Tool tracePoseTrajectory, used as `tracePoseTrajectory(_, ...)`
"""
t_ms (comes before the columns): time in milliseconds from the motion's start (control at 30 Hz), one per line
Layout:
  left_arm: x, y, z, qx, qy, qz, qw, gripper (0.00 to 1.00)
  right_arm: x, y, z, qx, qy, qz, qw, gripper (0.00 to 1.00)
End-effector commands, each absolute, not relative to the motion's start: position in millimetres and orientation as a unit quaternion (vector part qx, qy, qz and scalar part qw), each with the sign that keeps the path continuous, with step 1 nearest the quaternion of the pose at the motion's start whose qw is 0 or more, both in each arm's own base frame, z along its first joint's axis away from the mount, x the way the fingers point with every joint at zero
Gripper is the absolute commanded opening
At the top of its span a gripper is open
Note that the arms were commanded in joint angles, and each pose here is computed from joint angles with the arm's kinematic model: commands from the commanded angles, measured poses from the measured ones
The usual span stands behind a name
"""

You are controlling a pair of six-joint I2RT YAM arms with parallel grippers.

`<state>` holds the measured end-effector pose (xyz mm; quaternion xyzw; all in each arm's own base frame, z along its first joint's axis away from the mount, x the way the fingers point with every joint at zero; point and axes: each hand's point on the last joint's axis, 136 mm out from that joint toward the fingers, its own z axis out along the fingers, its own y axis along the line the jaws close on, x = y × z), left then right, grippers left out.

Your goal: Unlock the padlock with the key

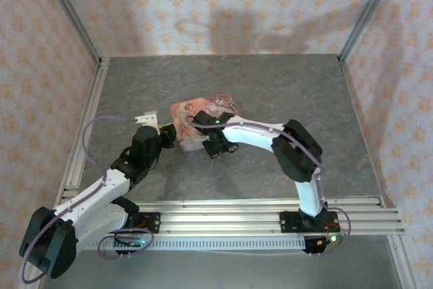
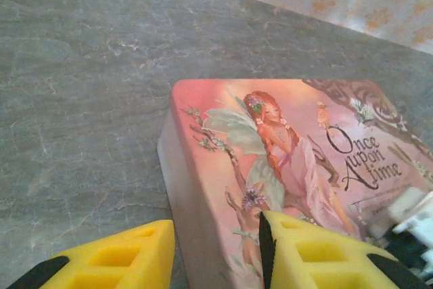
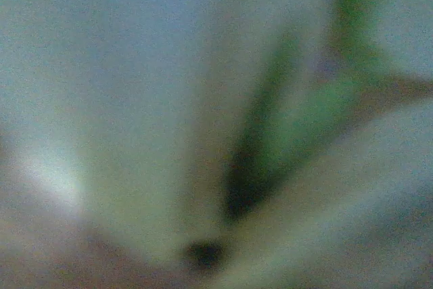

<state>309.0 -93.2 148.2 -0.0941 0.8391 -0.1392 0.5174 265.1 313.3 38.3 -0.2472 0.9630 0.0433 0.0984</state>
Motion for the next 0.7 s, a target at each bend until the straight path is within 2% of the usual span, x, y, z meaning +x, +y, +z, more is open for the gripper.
tracePoseTrajectory(0,306,-87,144,-0.106,0.849,-0.128,0.502,0.39,263,326,58,-0.195,0.955,0.205,0.086,0.00)
tracePoseTrajectory(100,307,-99,148,-0.092,0.849,-0.155,0.497,0.39,263,326,62,-0.172,0.942,0.277,0.073,0.00)
tracePoseTrajectory(200,309,-117,156,-0.060,0.851,-0.189,0.486,0.39,267,321,61,-0.154,0.937,0.306,0.072,0.00)
tracePoseTrajectory(333,313,-136,160,-0.029,0.863,-0.214,0.457,0.39,275,306,53,-0.132,0.943,0.293,0.084,0.08)
tracePoseTrajectory(433,315,-142,160,-0.025,0.862,-0.227,0.452,0.39,279,295,47,-0.116,0.950,0.273,0.095,0.10)
tracePoseTrajectory(567,316,-148,159,-0.019,0.863,-0.237,0.446,0.39,284,285,43,-0.092,0.954,0.261,0.115,0.19)
tracePoseTrajectory(667,318,-152,156,-0.012,0.866,-0.240,0.439,0.39,285,281,40,-0.083,0.956,0.252,0.122,0.19)
